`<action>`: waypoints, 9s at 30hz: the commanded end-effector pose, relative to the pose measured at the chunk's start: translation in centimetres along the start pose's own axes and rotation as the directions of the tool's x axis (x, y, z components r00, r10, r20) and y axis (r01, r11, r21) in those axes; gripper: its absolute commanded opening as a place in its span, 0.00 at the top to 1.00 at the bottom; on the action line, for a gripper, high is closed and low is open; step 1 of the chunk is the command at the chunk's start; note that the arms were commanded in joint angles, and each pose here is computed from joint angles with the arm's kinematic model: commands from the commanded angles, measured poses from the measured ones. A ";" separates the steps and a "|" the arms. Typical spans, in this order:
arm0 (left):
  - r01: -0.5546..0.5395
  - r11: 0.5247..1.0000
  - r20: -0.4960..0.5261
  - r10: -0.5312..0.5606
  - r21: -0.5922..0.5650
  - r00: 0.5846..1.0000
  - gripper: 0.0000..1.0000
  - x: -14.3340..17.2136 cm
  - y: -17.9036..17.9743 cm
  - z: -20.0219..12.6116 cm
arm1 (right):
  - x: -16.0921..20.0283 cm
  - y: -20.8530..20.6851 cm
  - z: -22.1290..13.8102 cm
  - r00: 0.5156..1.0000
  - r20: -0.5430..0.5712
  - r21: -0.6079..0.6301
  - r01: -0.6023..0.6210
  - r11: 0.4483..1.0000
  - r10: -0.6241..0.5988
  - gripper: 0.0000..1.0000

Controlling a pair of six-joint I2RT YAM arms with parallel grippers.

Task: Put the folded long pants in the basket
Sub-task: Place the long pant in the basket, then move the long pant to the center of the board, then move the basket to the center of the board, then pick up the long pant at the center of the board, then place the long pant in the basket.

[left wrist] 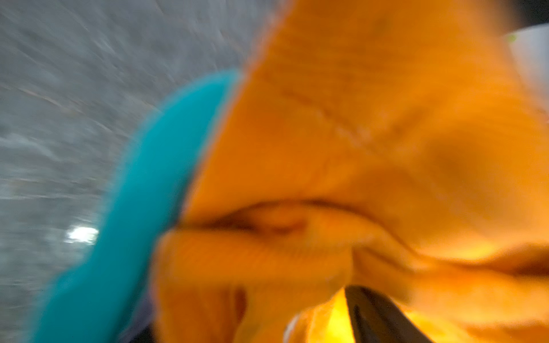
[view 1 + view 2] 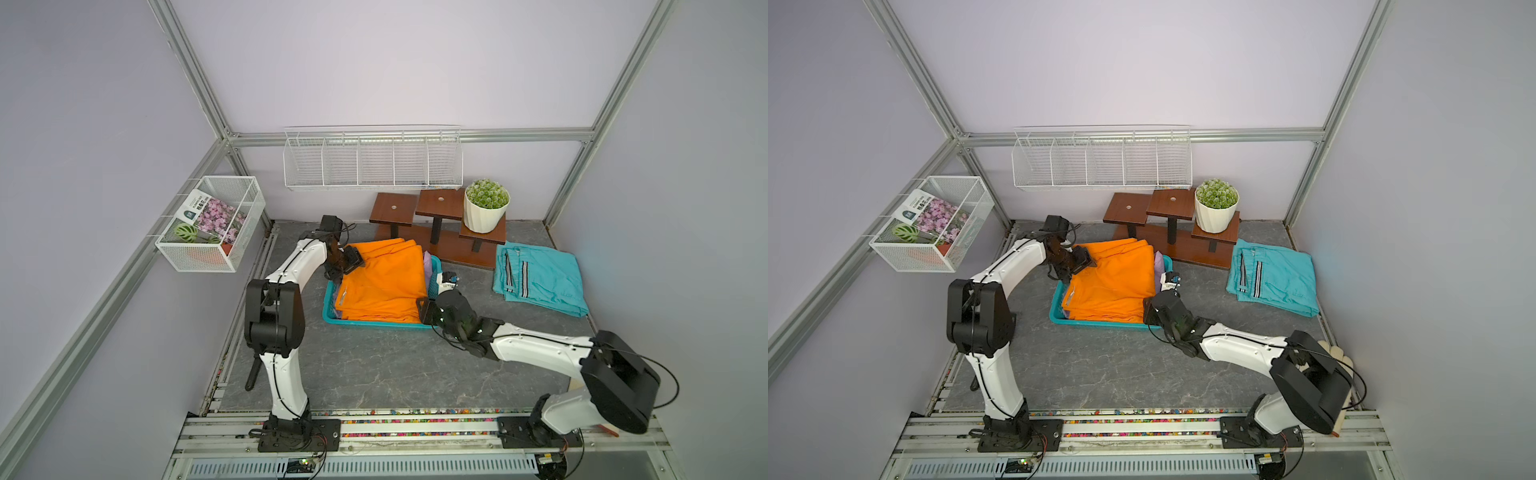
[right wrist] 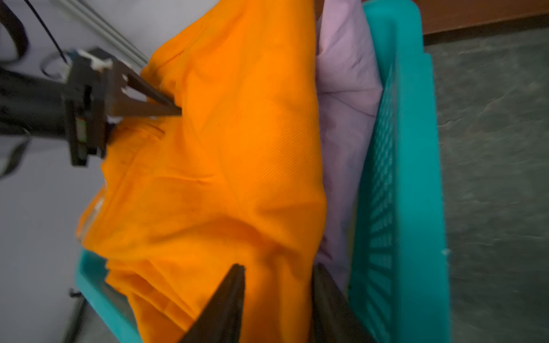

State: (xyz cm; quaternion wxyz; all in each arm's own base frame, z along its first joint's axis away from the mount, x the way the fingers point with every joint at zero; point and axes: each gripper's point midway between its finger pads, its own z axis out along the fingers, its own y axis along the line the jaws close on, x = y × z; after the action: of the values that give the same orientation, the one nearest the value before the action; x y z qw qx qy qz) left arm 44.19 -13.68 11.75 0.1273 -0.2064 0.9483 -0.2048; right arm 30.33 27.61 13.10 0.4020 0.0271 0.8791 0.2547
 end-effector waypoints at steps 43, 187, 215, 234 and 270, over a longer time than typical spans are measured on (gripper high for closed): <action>-0.454 0.715 0.139 0.456 0.532 0.879 0.13 22.0 -36.0 13.3 | -9.3 -18.0 -27.0 0.847 0.530 0.449 -0.238 0.861 -0.043 0.02; -0.395 0.913 -0.048 0.401 0.105 0.915 0.41 18.9 -18.6 15.1 | 1.2 -29.9 -7.6 0.858 0.045 0.560 -0.446 0.698 0.512 0.69; -0.319 0.906 -0.148 0.369 0.278 0.918 1.00 21.6 -19.1 17.6 | 0.7 -29.1 -6.7 0.865 0.016 0.510 -0.438 0.740 0.501 0.84; -0.448 0.836 0.072 0.450 0.316 0.890 1.00 17.4 -24.7 1.3 | -7.3 -16.2 -10.1 0.974 0.002 0.206 -0.221 0.953 0.225 1.00; 0.063 0.994 0.372 -0.091 0.087 0.924 1.00 -4.8 7.6 -11.6 | -1.4 14.2 8.4 0.930 -0.259 -0.211 0.208 0.955 -0.260 1.00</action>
State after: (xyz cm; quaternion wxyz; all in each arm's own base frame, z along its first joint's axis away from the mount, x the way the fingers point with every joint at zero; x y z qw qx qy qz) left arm 39.32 -1.89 20.02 0.2824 -0.2890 0.8930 -0.1980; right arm 35.40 42.35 17.65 0.3109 -0.1444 0.8969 0.2795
